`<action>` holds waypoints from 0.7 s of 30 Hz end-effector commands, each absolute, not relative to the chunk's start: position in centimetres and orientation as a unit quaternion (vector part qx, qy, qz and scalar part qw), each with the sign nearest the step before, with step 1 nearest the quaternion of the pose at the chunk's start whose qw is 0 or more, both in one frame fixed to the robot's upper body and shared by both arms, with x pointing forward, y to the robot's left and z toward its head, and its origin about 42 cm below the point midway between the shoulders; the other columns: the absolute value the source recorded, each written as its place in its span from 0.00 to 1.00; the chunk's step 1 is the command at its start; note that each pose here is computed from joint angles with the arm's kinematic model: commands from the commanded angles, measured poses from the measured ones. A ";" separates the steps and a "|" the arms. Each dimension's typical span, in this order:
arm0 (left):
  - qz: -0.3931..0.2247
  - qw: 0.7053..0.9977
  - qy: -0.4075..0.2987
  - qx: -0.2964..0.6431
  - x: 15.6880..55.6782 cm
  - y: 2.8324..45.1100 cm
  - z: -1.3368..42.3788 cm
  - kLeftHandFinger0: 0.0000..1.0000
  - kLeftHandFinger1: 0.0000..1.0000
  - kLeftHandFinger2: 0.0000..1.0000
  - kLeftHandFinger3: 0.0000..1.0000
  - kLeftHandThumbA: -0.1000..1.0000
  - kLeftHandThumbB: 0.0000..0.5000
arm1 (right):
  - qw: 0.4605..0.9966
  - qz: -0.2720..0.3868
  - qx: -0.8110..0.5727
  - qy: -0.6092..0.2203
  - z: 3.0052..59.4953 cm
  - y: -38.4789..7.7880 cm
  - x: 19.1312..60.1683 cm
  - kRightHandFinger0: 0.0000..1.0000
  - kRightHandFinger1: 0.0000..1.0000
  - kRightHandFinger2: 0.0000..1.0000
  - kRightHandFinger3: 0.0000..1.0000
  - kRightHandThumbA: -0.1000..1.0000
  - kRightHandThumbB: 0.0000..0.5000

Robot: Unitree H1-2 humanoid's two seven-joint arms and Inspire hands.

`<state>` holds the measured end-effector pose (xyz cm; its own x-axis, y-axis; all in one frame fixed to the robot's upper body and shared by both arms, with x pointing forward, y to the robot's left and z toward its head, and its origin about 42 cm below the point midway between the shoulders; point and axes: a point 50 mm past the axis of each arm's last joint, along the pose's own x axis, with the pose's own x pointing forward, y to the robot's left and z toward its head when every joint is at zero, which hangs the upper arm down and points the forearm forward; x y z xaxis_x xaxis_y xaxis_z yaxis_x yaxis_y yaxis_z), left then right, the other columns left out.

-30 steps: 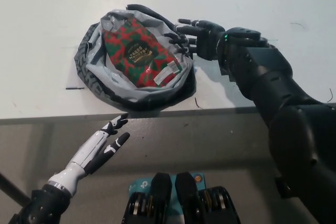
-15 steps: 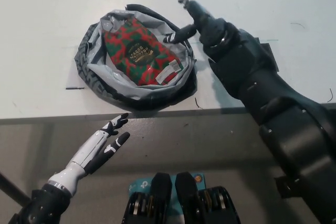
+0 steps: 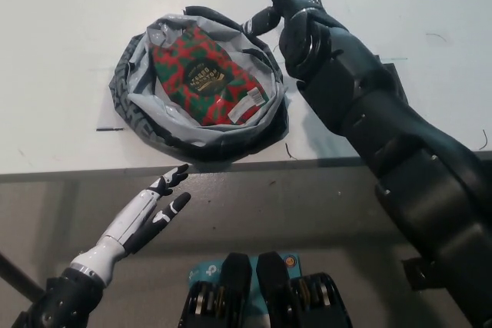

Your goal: The robot uses its right hand to pick up a bag of coffee beans and puts it in the black plastic bag, then the robot grabs the top of the bag and lifts it.

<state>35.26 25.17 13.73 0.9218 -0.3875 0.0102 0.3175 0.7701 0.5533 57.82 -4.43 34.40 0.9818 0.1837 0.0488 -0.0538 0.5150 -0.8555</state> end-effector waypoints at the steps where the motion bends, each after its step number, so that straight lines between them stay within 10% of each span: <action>1: -0.189 0.931 -0.101 0.297 35.8 25.5 15.6 0.97 1.00 1.00 1.00 1.00 0.33 | 0.862 0.056 -0.492 -0.113 37.6 -3.7 58.0 1.00 1.00 1.00 1.00 0.89 1.00; 21: -0.190 0.935 -0.096 0.285 35.7 25.4 15.4 0.96 1.00 1.00 1.00 1.00 0.33 | 0.874 0.110 -0.474 0.018 31.0 -7.2 58.1 1.00 1.00 1.00 1.00 0.92 1.00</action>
